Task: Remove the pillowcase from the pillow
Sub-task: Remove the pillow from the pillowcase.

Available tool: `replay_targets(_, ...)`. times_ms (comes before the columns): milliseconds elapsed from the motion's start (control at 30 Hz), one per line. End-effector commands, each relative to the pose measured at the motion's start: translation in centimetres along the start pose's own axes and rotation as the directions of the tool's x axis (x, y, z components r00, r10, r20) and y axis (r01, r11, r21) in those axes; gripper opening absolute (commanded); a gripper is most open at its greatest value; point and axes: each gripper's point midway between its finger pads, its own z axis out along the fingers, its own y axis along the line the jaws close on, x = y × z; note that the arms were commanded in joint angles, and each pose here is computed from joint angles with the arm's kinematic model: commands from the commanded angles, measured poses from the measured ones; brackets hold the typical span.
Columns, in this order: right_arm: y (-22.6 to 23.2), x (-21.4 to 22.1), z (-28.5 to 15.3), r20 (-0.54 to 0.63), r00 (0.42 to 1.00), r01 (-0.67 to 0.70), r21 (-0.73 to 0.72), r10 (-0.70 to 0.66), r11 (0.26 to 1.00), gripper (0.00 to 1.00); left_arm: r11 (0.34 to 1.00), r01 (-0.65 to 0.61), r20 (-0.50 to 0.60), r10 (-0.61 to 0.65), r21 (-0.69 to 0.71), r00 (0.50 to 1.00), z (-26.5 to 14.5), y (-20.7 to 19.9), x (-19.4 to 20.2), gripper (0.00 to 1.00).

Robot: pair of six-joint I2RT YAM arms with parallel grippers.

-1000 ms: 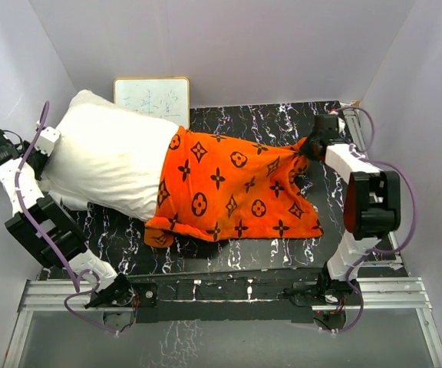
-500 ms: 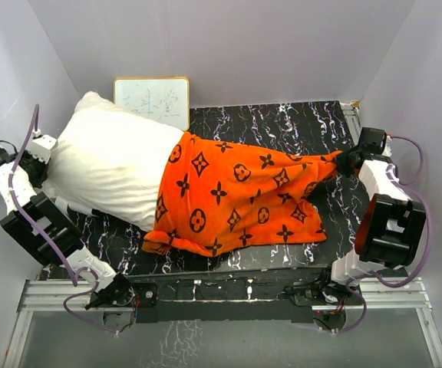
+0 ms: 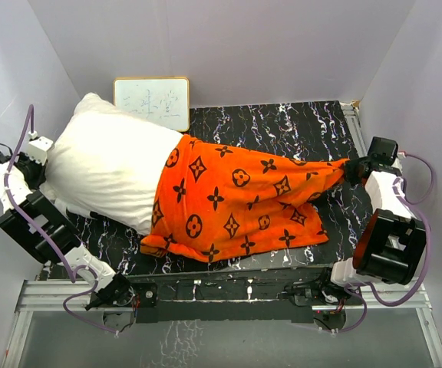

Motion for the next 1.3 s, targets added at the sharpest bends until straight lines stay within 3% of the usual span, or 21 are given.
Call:
replay_targets(0,0.2,-10.1,-1.3,0.327,0.922,-0.214,-0.018,0.208,0.977,0.08,0.909,-0.183,-0.134,0.143,-0.374,0.981,-6.1,12.1,2.2,0.00)
replay_targets(300,3.8,-15.1,-2.6,0.382,0.875,-0.290,-0.079,0.297,0.954,0.08,0.816,-0.312,-0.248,0.213,-0.486,0.945,-7.0,16.8,3.6,0.00)
replay_targets(533,4.2,-17.2,-3.4,0.446,0.847,-0.299,-0.049,0.288,0.953,0.08,0.826,-0.312,-0.240,0.222,-0.469,0.945,-6.7,16.2,3.5,0.00)
replay_targets(633,6.8,-15.9,-3.6,0.444,0.877,-0.159,-0.094,0.184,0.983,0.08,0.867,-0.270,-0.179,0.212,-0.419,0.961,-6.2,13.9,1.7,0.00)
replay_targets(700,10.5,-14.1,-3.9,0.491,0.871,0.090,-0.162,0.001,0.983,0.09,0.894,-0.243,-0.124,0.211,-0.377,0.970,-5.4,11.7,-0.7,0.00)
replay_targets(733,11.5,-12.6,-3.6,0.490,0.865,0.195,-0.137,-0.105,0.971,0.18,0.908,-0.230,-0.100,0.208,-0.351,0.973,-5.1,10.4,-2.0,0.00)
replay_targets(767,12.6,-11.0,-3.5,0.484,0.850,0.296,-0.115,-0.206,0.948,0.35,0.920,-0.221,-0.076,0.208,-0.323,0.975,-4.6,8.9,-3.4,0.00)
replay_targets(800,13.2,-9.1,-3.5,0.472,0.827,0.388,-0.087,-0.305,0.918,0.54,0.932,-0.208,-0.052,0.202,-0.298,0.978,-4.4,7.5,-4.7,0.00)
replay_targets(867,13.8,-5.8,-4.3,0.485,0.749,0.538,-0.045,-0.452,0.842,0.74,0.948,-0.189,-0.008,0.193,-0.256,0.981,-3.8,5.1,-7.2,0.00)
replay_targets(933,14.1,-2.3,-6.2,0.536,0.627,0.682,-0.025,-0.566,0.731,0.96,0.959,-0.169,0.024,0.179,-0.225,0.984,-3.5,3.3,-9.2,0.00)
replay_targets(1100,12.8,9.5,-12.0,0.599,0.310,0.938,-0.070,-0.738,0.338,0.98,0.970,-0.130,0.033,0.140,-0.207,0.990,-2.8,2.1,-11.0,0.00)
replay_targets(1133,12.3,13.8,-13.9,0.616,0.255,0.966,-0.135,-0.745,0.220,0.98,0.969,-0.124,0.029,0.133,-0.212,0.991,-2.7,2.2,-11.1,0.00)
replay_targets(1267,7.6,23.8,-19.4,0.671,0.103,0.966,-0.243,-0.734,-0.087,0.98,0.971,-0.102,0.021,0.109,-0.217,0.994,-2.8,2.3,-10.9,0.00)
